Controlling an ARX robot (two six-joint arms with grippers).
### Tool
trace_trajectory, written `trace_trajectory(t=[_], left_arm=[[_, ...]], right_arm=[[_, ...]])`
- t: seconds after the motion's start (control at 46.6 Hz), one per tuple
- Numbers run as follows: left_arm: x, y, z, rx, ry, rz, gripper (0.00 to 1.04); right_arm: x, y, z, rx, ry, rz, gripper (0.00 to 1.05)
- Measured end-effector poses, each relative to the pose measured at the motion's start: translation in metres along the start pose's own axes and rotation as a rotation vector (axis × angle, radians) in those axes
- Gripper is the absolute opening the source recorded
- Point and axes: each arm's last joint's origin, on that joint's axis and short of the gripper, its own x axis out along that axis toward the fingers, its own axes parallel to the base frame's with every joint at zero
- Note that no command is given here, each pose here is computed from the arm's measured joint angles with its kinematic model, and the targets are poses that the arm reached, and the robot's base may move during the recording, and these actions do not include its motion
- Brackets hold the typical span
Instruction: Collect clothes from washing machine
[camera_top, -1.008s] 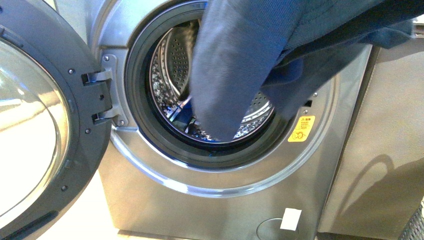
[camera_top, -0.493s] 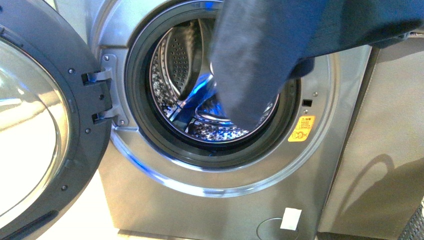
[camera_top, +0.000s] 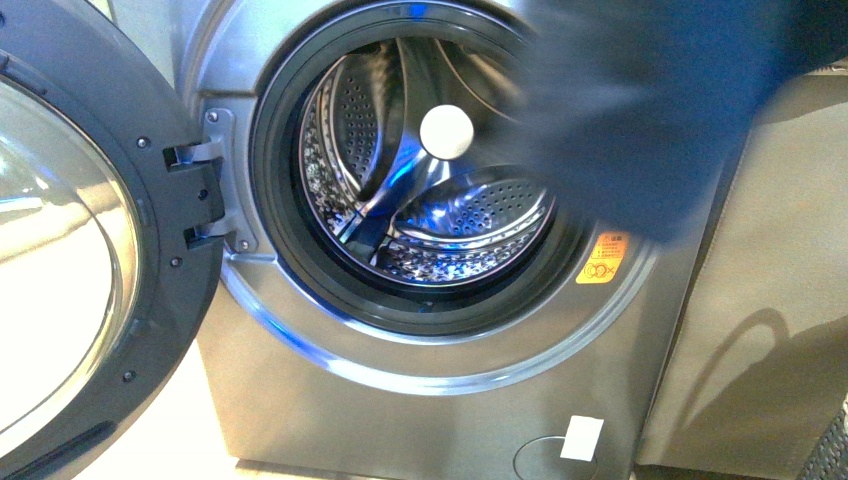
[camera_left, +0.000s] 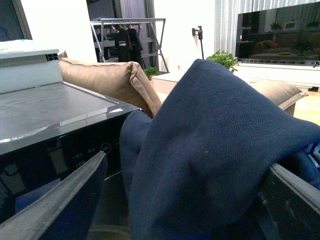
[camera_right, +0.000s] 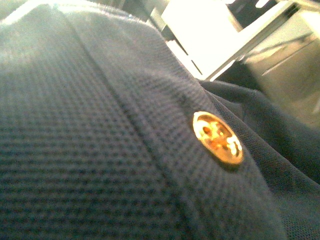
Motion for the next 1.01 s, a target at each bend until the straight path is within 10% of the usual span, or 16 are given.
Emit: trace_trajectory(t=[0.408,0.751,1.008], left_arm=[[-0.001,0.000,0.003,-0.002,-0.010,0.001,0.98],[-0.001,0.000,0.003,-0.001,-0.010,0.002,0.98],[-0.001,0.000,0.004,-0.002,-0.011,0.002,0.98]], right_arm=[[-0.103,-0.021,0.114,-0.262,-0.167,-0.380,0.09],[-0.177,-0.118,0.018,-0.179,0.493,-0.831,0.10],[-0.194,-0.129,-0.012,-0.401,0.783,-0.800,0.62]])
